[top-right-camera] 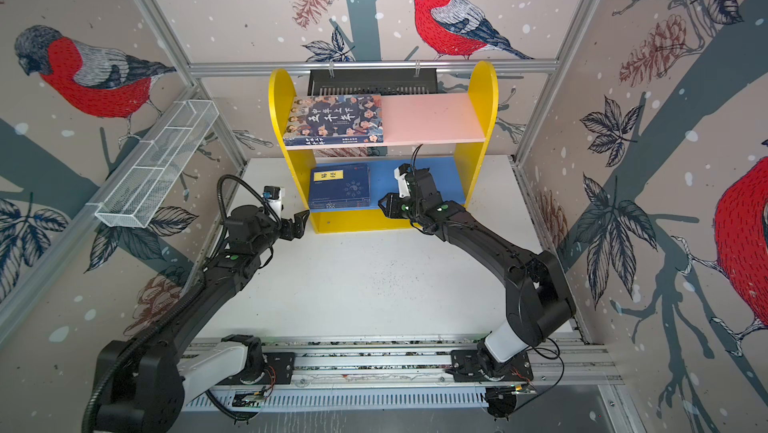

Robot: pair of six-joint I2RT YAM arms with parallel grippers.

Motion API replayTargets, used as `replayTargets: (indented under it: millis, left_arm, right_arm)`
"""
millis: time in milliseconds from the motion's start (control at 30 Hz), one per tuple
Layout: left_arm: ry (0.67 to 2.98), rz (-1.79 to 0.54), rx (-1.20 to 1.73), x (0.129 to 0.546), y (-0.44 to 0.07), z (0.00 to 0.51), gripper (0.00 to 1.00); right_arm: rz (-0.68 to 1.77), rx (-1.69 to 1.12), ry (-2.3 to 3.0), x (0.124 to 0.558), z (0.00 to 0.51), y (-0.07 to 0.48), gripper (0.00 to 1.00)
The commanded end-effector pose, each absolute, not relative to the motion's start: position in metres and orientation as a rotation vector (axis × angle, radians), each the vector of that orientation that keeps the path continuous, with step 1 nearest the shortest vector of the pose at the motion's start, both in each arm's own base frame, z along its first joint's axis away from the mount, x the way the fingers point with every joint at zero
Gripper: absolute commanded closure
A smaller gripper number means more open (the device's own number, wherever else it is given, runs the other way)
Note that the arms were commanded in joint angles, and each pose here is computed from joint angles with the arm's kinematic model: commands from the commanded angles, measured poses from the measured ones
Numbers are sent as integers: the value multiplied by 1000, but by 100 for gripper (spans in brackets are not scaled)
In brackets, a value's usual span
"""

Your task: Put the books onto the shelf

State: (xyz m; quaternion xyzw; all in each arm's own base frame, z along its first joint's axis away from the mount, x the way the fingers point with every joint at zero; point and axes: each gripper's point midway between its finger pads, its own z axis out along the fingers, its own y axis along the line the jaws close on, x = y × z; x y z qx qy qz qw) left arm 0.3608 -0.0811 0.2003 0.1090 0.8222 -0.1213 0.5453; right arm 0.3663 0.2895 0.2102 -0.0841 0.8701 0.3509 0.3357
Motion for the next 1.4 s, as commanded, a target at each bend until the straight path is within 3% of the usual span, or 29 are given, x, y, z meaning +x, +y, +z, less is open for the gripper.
replayTargets:
  millis: [0,167,300,400,467,500,733,1033,1367]
  left_arm:
    - [2044,-341,225,347,-82,189,11]
    - [2050,-329,213,337,-77,198,8]
    - [2047,-291,155,330,-63,205,3]
    - [2052,-276,87,326,-51,202,3]
    - [2055,-255,24,324,-42,198,3]
    - [2052,-247,-12,323,-37,196,3]
    - [1976,-163,-134,317,-10,178,3]
    - [1820,-120,-67,331,-7,164,3]
    - [1631,-99,-50,331,-5,157,3]
  right_arm:
    - [989,-217,2204,368,227,293,59]
    - [1044,-221,2143,356,236,289,54]
    - [1010,-244,2091,339,235,283,42]
    - [904,-307,2050,327,228,279,27]
    - [836,-310,2037,324,223,272,2]
    - [790,-299,2037,324,219,266,0]
    - [510,-304,1879,321,212,221,0]
    - [240,55,1836,333,185,88,0]
    - [-38,295,1597,300,186,-30,0]
